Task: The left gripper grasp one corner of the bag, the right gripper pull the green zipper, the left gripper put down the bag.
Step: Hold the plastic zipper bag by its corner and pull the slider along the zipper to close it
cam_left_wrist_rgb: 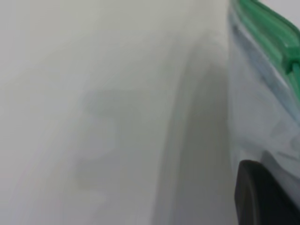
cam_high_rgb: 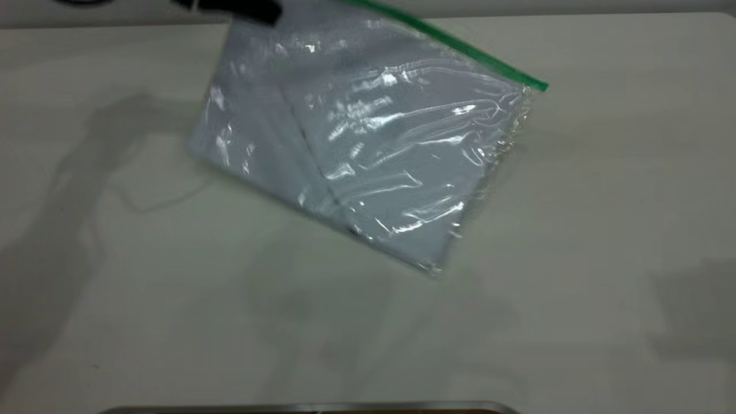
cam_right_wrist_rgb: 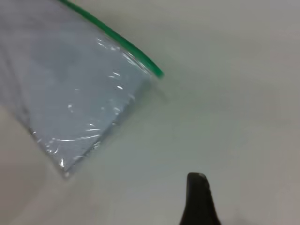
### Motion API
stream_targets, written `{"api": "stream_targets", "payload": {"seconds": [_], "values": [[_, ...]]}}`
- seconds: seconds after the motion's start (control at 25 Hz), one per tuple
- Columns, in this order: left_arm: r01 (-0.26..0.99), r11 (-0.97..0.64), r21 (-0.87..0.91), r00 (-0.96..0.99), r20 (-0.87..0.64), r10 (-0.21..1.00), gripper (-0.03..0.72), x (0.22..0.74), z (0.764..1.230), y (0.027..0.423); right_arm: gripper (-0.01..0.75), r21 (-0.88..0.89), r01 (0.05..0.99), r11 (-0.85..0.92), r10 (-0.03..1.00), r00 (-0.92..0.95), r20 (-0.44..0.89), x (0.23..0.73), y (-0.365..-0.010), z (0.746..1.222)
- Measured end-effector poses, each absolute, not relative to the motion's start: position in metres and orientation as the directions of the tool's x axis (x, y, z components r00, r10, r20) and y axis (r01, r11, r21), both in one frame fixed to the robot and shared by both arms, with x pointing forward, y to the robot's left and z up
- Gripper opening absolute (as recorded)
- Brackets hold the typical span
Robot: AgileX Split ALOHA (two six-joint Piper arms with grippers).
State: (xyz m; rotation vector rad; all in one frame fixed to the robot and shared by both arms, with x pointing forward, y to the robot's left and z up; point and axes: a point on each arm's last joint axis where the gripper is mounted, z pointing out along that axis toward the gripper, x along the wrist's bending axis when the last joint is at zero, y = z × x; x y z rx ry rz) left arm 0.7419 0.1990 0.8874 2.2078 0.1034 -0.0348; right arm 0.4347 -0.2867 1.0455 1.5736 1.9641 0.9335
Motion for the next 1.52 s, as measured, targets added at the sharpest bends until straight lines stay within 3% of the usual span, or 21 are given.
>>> {"api": "stream_targets", "payload": {"seconds": [0.2,0.44,0.84,1.52], "values": [[0.019,-0.652,0.758,1.0,-0.003,0.026,0.051,0.746,0.908,0.177,0.58,0.756,0.627,0.189,0.929,-0.364,0.07,0.464,-0.28,1.037],[-0.105,-0.746,0.657,0.992,0.016,-0.126,0.051,0.729,0.9,0.13,0.58,0.767,0.601,0.226,0.883,-0.459,0.099,0.5,-0.275,1.011],[-0.31,-0.732,0.607,0.939,0.074,-0.336,0.051,0.703,0.897,0.071,0.58,0.779,0.573,0.256,0.803,-0.575,0.159,0.548,-0.267,0.958],[-0.277,-0.751,0.6,0.948,0.042,-0.316,0.051,0.7,0.896,0.065,0.574,0.754,0.492,0.436,0.588,-0.79,0.175,0.595,-0.18,0.905]]}}
